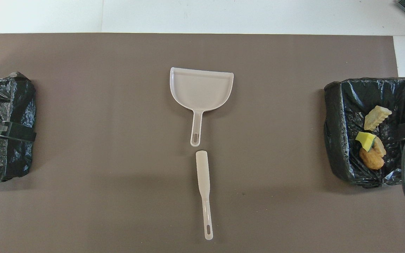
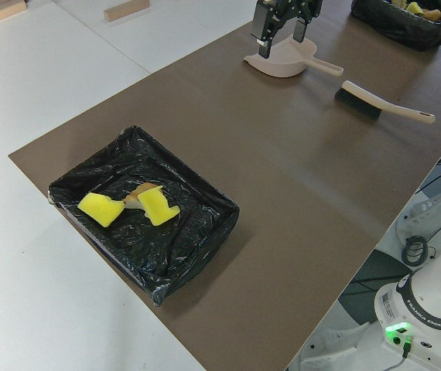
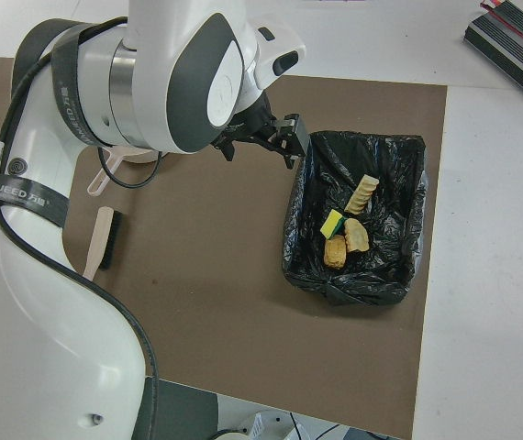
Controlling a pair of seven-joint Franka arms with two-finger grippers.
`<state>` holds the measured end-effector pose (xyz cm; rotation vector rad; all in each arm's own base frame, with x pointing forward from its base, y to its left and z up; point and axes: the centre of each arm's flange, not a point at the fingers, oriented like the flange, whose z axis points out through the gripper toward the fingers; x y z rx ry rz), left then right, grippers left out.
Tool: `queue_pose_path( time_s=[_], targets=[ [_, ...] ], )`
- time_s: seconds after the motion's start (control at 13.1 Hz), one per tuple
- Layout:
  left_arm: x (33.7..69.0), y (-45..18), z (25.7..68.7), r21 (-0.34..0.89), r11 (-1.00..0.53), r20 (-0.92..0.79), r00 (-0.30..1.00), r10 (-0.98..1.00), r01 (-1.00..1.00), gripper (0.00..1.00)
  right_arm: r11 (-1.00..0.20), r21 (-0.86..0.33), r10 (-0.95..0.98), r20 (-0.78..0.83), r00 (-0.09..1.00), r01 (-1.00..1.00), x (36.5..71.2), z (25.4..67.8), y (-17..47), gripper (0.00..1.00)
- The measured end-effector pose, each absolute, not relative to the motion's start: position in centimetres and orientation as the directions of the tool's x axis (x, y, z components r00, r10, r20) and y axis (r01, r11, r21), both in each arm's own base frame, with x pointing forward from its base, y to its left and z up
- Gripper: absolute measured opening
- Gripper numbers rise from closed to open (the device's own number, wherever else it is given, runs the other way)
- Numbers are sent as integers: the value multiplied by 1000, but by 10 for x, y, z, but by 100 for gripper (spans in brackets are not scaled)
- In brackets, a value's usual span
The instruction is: Sweep and dump trash in bin
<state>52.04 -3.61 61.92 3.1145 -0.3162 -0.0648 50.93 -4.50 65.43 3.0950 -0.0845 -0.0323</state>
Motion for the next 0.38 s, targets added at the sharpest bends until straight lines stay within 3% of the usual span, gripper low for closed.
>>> queue_pose_path(
  time_s=[0.38],
  targets=[
    [521, -36, 620, 14, -980, -36, 979, -201, -201, 100, -997, 46, -55, -20, 998, -54, 509, 654, -45, 100]
  ],
)
